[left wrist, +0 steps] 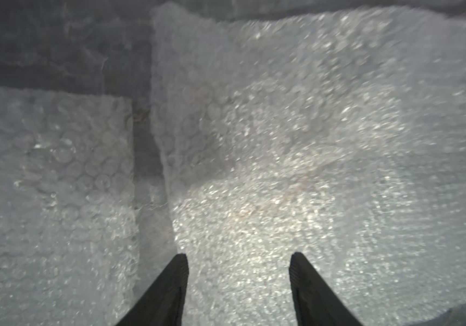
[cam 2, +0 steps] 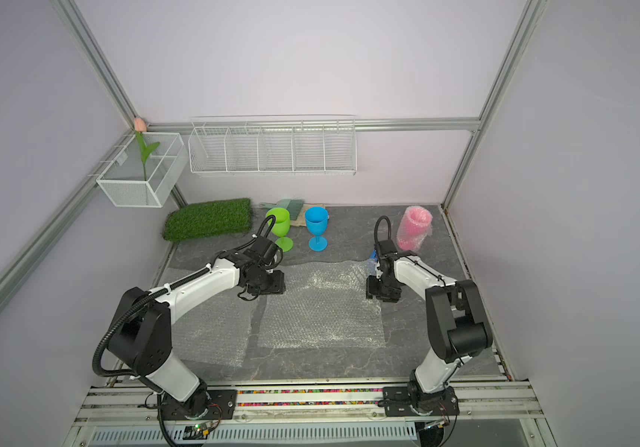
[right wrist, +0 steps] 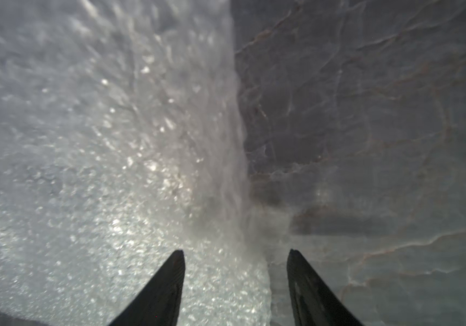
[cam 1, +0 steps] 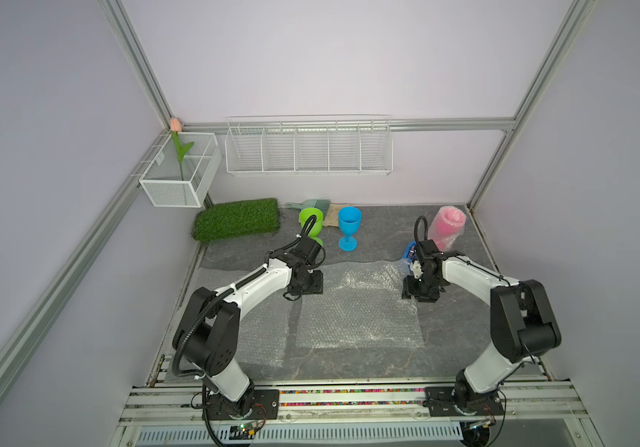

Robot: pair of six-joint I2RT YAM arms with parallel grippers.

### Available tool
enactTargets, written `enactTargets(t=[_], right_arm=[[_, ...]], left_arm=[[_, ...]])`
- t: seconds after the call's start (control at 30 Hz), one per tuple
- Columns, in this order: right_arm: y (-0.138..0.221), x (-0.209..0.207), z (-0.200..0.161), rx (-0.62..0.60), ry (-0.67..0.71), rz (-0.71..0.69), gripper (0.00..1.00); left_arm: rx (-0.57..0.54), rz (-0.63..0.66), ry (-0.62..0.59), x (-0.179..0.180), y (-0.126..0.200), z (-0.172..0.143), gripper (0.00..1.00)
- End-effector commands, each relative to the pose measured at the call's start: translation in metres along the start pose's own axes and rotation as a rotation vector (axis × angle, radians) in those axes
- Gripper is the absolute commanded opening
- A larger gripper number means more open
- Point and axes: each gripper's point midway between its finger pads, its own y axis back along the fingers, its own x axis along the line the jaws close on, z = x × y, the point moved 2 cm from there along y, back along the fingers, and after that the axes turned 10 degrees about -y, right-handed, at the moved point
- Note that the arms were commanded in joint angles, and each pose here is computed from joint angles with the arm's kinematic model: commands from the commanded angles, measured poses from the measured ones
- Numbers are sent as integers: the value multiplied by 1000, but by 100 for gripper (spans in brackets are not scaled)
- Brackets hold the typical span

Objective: Wrap wine glasses in bubble wrap
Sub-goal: Adjust the bubble wrap at the center of the board.

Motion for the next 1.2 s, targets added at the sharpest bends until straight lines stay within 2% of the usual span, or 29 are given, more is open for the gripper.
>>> enactTargets(t=[0.0, 0.1, 0.2, 0.27, 0.37, 0.47, 0.53, 0.6, 0.8, 0.87, 1.03, 1.17], right_arm=[[-15, -5, -2, 17, -8, -26, 49], [-16, -7, -8, 31, -9, -36, 24], [-13, -13, -16, 39, -16, -57, 8], [-9, -17, -23, 47, -19, -71, 7], [-4, -26, -34, 61, -34, -104, 7], [0, -36, -43, 62, -52, -145, 7], [1, -40, -46, 68, -62, -160, 7], [0, -41, -46, 67, -69, -163, 7], [6, -44, -25, -32, -65, -219, 20], [13, -45, -16, -65, -63, -239, 28], [39, -38, -1, -171, -44, -221, 42], [68, -11, 7, -269, 43, -98, 58]], left_arm=[[42, 12, -16, 8, -7, -16, 60], [82, 24, -16, 15, -20, -27, 59], [124, 48, -8, 20, -31, -36, 55], [145, 45, -7, 21, -36, -40, 47], [167, -1, 7, 15, -38, -48, 28], [181, -68, 26, 7, -36, -58, 13], [192, -109, 38, 1, -34, -66, 7], [201, -119, 39, -3, -32, -72, 5], [228, -124, 35, -13, -30, -79, 5], [230, -120, 41, -15, -28, -81, 7], [210, -91, 55, -11, -25, -79, 26], [208, -74, 46, -9, -24, -78, 28]])
